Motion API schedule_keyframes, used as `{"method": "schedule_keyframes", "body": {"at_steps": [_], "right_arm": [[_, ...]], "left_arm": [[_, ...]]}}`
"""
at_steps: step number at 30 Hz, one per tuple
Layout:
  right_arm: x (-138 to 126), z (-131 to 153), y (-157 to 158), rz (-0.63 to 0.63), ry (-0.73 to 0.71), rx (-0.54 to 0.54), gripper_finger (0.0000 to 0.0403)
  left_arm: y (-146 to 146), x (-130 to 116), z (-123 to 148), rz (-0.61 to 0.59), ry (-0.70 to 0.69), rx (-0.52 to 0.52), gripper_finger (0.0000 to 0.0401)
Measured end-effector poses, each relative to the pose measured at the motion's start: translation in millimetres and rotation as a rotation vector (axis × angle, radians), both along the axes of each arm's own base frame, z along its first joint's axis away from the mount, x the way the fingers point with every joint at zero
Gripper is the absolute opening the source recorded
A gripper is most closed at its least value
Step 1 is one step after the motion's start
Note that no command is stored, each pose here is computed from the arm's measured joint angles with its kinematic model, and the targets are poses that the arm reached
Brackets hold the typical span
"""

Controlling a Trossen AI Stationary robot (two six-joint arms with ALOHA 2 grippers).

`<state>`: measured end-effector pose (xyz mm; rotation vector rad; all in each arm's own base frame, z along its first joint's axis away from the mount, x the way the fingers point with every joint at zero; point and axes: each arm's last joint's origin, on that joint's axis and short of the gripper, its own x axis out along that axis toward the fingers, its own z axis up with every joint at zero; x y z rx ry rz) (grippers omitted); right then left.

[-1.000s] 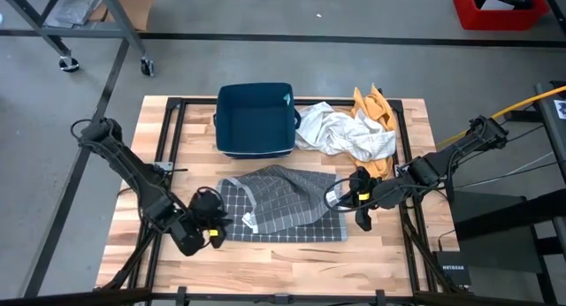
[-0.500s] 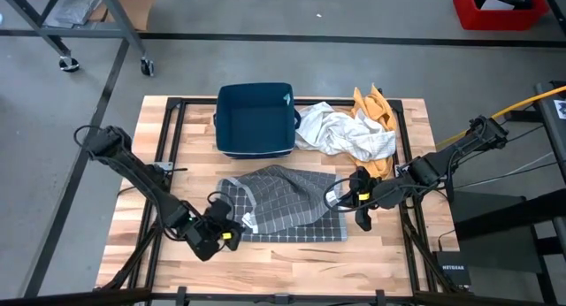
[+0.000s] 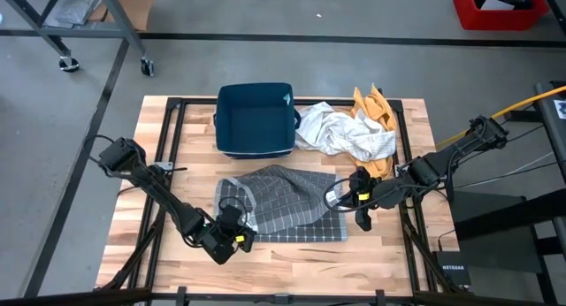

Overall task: Fold towel
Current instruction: Fold the gray patterned towel

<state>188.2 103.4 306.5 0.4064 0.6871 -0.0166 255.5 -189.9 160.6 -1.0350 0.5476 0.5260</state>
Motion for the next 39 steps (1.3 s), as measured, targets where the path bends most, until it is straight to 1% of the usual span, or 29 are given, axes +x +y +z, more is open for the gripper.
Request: {"method": "schedule_keyframes", "body": {"at_steps": [6, 12, 14, 19, 23, 27, 33, 39], "right_arm": [[0, 0, 0, 0.0, 0.0, 0.0, 0.0001], [0, 0, 0, 0.0, 0.0, 0.001, 0.0001], [0, 0, 0, 0.001, 0.001, 0.001, 0.0001], [0, 0, 0, 0.002, 0.002, 0.001, 0.0001], [0, 0, 0, 0.002, 0.002, 0.001, 0.0001], [0, 0, 0, 0.002, 0.002, 0.001, 0.0001], [0, 0, 0, 0.002, 0.002, 0.001, 0.0001], [0, 0, 0, 0.002, 0.002, 0.001, 0.0001]], "left_arm": [[-1, 7, -12, -0.002, 0.012, -0.019, 0.0129], [1, 8, -13, 0.0, 0.019, -0.014, 0.0129], [0, 8, -14, -0.013, 0.029, -0.017, 0.0129], [-4, 4, -16, -0.081, 0.094, -0.072, 0.0129], [0, 3, -18, -0.071, 0.13, -0.046, 0.0129], [6, 7, -18, -0.04, 0.113, -0.006, 0.0129], [14, 16, -16, -0.065, 0.09, 0.036, 0.0129], [23, 21, -16, -0.097, 0.106, 0.095, 0.0125]]}}
